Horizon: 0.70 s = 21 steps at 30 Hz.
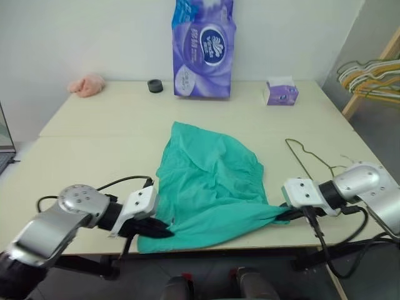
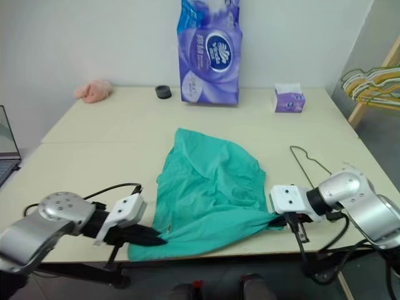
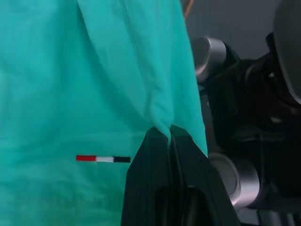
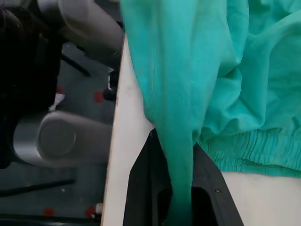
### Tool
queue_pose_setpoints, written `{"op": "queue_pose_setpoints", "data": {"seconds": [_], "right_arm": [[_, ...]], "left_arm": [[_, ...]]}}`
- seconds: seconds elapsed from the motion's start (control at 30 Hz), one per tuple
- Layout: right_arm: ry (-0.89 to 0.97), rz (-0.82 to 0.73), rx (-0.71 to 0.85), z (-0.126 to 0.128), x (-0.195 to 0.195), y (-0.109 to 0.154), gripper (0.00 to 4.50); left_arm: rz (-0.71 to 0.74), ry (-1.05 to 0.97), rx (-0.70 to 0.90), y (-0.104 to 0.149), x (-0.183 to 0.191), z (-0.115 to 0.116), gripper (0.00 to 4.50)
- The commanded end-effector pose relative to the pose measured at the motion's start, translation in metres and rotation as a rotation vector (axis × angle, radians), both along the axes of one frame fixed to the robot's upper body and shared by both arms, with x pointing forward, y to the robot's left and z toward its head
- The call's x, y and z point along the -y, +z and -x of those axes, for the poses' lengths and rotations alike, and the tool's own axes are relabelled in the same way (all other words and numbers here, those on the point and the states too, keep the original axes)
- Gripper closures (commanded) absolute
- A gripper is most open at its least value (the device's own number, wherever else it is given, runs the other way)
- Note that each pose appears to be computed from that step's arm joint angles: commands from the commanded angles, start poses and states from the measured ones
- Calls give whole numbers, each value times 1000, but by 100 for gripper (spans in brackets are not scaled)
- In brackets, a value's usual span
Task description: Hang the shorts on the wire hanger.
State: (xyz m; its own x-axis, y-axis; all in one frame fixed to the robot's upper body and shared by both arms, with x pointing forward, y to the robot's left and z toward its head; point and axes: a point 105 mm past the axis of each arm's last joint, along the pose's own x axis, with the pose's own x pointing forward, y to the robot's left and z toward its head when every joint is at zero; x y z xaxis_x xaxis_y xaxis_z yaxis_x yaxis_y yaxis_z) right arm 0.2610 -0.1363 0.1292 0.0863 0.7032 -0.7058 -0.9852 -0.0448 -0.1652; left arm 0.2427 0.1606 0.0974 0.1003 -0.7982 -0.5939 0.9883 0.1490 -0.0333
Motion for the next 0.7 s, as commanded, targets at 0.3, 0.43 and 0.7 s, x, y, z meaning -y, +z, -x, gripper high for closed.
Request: {"op": "queue_pose_setpoints", "data": {"seconds": [0.3,0.43,0.7], "right_arm": [[-578,-71,1228,-205,-8,241,443],[-533,-366,1826,-145,-21,367,443],[-258,-259,1259,-183,-29,180,443]], "left_arm": [[-113,792,1305,279,-14,-226,450],[-185,806,2075,427,-20,-149,450],[-778,230,1558,229,-77,-199,450]]}}
